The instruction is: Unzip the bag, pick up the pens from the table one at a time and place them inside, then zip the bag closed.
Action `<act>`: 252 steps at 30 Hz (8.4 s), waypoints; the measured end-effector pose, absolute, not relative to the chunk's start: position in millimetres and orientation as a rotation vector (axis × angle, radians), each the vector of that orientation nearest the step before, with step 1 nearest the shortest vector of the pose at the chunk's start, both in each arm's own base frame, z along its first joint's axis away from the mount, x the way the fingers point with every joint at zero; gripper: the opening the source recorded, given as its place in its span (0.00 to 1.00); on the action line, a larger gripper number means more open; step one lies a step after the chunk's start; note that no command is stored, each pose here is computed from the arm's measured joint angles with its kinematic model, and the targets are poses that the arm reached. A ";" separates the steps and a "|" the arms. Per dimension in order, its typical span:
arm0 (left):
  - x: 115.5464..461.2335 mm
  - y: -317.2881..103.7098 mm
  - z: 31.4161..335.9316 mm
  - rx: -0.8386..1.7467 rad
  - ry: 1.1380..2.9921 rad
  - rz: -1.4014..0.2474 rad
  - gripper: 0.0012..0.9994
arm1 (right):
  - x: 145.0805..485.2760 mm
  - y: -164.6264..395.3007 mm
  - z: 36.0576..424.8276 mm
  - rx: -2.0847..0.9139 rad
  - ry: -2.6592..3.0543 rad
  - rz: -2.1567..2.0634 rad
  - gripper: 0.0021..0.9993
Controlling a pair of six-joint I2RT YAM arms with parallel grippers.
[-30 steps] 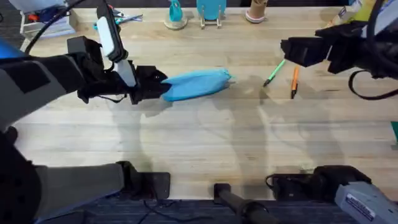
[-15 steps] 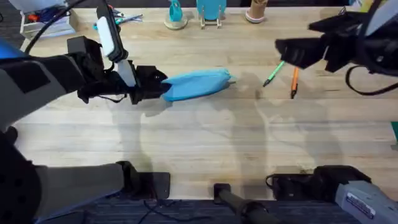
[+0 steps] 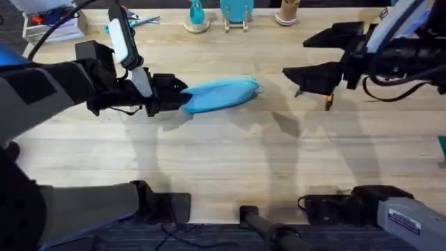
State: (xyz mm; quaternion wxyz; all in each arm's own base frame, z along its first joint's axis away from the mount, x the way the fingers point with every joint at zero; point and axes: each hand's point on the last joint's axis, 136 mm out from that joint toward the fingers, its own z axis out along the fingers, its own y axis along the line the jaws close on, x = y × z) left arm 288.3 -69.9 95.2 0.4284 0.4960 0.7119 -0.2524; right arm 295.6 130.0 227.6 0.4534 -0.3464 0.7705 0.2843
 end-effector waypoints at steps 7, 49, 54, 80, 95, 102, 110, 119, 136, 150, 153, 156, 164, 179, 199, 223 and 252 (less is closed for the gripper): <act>288.3 -69.9 95.2 1.238 1.777 -0.630 0.04 | 295.5 131.1 229.7 -0.779 1.938 0.763 1.00; 289.4 -69.6 95.5 1.241 1.772 -0.623 0.04 | 324.6 113.2 150.0 0.402 2.486 1.105 1.00; 289.5 -69.6 95.6 1.241 1.772 -0.623 0.04 | 325.9 125.2 131.0 0.396 2.544 1.132 1.00; 289.5 -69.6 95.5 1.241 1.772 -0.623 0.04 | 351.4 182.9 89.4 0.257 2.562 1.220 1.00; 289.4 -69.6 95.5 1.241 1.772 -0.623 0.04 | 351.8 199.5 96.7 0.293 2.547 1.274 1.00; 289.5 -69.6 95.5 1.241 1.772 -0.623 0.04 | 353.3 211.0 105.8 0.242 2.510 1.318 1.00; 289.5 -69.5 95.4 1.241 1.773 -0.623 0.04 | 352.3 211.5 106.0 0.241 2.512 1.326 0.85; 290.0 -69.4 95.6 1.242 1.771 -0.619 0.04 | 351.8 211.3 105.5 0.249 2.517 1.327 0.52; 290.1 -68.9 95.4 1.241 1.773 -0.617 0.04 | 352.4 209.8 104.3 0.261 2.520 1.319 0.03; 290.1 -68.3 94.9 1.241 1.776 -0.615 0.04 | 365.2 216.4 118.5 0.180 2.422 1.360 0.03; 290.3 -67.8 94.9 1.240 1.777 -0.614 0.04 | 365.1 217.2 120.0 0.174 2.417 1.370 0.03; 290.3 -67.7 95.0 1.240 1.777 -0.614 0.04 | 364.4 217.5 120.6 0.174 2.417 1.380 0.03; 290.4 -67.4 94.8 1.239 1.778 -0.613 0.04 | 363.1 218.2 122.0 0.171 2.417 1.397 0.03; 290.4 -67.1 94.7 1.238 1.779 -0.612 0.04 | 360.1 219.3 145.2 0.133 2.366 1.419 0.03; 290.2 -67.9 95.0 1.239 1.776 -0.615 0.04 | 365.7 228.3 185.2 0.040 2.282 1.466 0.03; 290.0 -72.5 100.5 1.231 1.740 -0.641 0.04 | 366.3 230.0 215.5 -0.019 2.220 1.503 0.03; 290.0 -70.7 96.3 1.244 1.764 -0.623 0.04 | 372.3 202.5 289.6 -0.089 2.010 1.470 0.03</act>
